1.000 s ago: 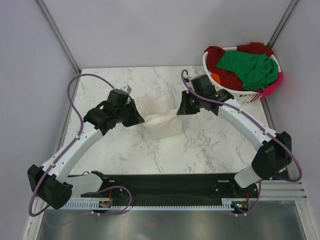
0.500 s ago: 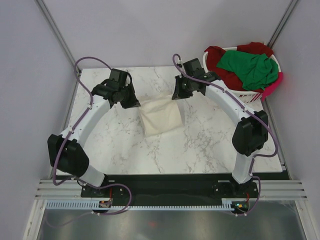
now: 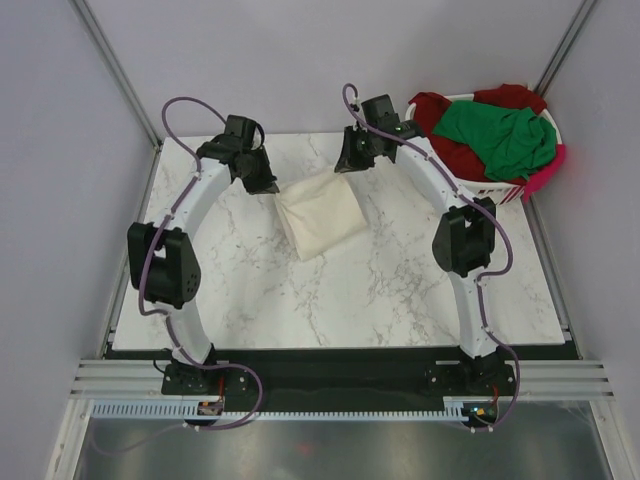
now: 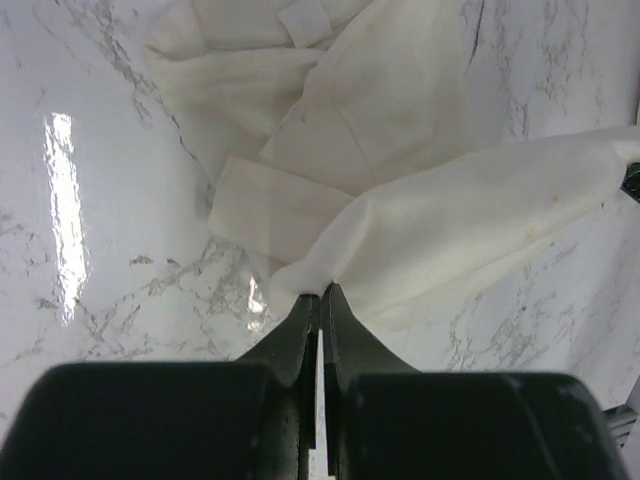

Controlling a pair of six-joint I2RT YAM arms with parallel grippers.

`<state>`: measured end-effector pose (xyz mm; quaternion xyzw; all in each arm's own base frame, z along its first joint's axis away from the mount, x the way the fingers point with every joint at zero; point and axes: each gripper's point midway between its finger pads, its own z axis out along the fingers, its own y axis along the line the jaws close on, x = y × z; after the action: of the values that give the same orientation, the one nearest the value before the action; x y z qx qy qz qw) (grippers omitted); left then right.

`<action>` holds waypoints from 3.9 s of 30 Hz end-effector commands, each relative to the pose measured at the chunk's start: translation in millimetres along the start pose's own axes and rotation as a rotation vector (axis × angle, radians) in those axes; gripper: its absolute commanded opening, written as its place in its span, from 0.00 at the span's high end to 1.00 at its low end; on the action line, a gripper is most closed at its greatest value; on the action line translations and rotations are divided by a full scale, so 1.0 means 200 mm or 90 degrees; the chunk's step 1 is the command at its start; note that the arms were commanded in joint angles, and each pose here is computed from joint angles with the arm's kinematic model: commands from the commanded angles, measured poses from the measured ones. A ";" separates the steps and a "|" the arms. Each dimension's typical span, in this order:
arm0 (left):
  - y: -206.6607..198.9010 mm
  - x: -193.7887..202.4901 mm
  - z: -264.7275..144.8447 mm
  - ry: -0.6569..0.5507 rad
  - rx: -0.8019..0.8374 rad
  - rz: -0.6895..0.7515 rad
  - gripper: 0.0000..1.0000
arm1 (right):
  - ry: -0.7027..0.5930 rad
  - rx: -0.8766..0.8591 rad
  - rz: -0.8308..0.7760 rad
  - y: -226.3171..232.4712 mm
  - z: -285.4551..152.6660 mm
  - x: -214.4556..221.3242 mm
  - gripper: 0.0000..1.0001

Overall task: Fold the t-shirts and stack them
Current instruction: Fold the tshirt

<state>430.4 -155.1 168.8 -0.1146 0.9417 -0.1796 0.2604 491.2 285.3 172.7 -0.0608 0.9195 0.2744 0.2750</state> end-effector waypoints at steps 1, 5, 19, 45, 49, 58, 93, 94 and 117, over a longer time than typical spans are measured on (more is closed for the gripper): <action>0.10 -0.14 0.14 -0.013 -0.031 -0.005 0.98 | -0.024 -0.042 0.011 -0.03 0.18 -0.11 0.71; 0.36 -0.12 0.43 0.060 -0.060 -0.131 0.98 | -0.042 -0.168 0.025 0.00 0.42 -0.16 0.27; 0.43 -0.31 0.55 0.038 -0.031 -0.138 0.98 | -0.141 -0.111 -0.042 -0.06 0.01 -0.25 0.02; 0.73 -0.18 0.71 0.081 -0.143 -0.148 0.98 | 0.008 -0.377 0.066 -0.07 0.36 0.48 0.82; 0.75 -0.16 0.73 0.087 -0.146 -0.140 0.98 | 0.028 -0.356 0.130 -0.21 0.49 0.56 0.85; 0.80 -0.15 0.77 0.095 -0.153 -0.146 0.98 | 0.070 -0.269 0.155 -0.36 0.43 0.90 0.82; 0.77 -0.15 0.73 0.102 -0.136 -0.116 0.98 | 0.121 -0.303 0.064 0.11 0.54 1.10 0.73; 0.76 -0.17 0.72 0.098 -0.134 -0.114 0.98 | 0.119 -0.296 0.060 0.11 0.50 1.11 0.71; 0.30 -0.11 0.18 -0.037 0.114 -0.041 0.22 | 0.000 -0.207 -0.116 0.23 -0.67 1.06 0.07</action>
<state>472.4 -77.1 167.7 -0.1482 0.9093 -0.2178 0.3220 251.0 271.1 181.4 -0.1853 0.8448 0.4056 0.2957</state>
